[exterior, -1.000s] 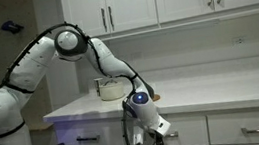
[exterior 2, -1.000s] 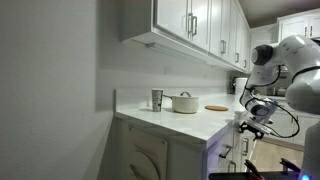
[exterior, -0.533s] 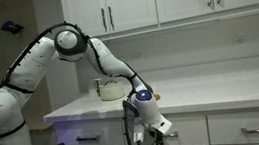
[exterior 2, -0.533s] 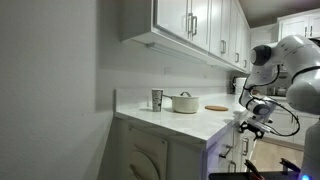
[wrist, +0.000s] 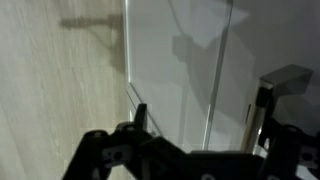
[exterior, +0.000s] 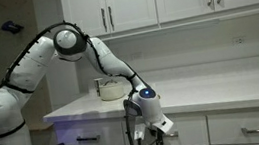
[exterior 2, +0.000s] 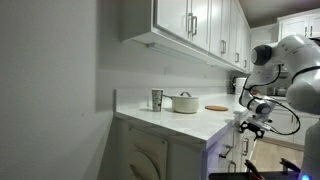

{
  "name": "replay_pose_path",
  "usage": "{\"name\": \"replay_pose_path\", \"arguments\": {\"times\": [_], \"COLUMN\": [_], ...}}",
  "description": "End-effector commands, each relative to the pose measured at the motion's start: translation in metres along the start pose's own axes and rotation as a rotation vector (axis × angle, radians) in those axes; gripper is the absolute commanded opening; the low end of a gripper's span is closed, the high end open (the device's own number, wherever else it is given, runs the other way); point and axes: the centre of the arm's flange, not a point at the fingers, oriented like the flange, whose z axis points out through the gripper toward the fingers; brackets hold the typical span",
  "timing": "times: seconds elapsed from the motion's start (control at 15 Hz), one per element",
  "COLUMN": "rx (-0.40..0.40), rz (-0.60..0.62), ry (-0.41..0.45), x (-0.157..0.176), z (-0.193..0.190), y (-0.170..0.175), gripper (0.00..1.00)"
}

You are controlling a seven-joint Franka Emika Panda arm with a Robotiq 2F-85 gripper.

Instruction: Open the second drawer from the left fully

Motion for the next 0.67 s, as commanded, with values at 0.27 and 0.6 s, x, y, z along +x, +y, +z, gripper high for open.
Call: {"name": "replay_pose_path", "arguments": {"times": [0.27,0.6], "rx": [-0.123,-0.134], "rz": [0.041,0.024], "ry": [0.067,0.058], "x": [0.020,0.017], "z": [-0.033,-0.045], "y": [0.037,0.054], "gripper": [1.00,1.00]}}
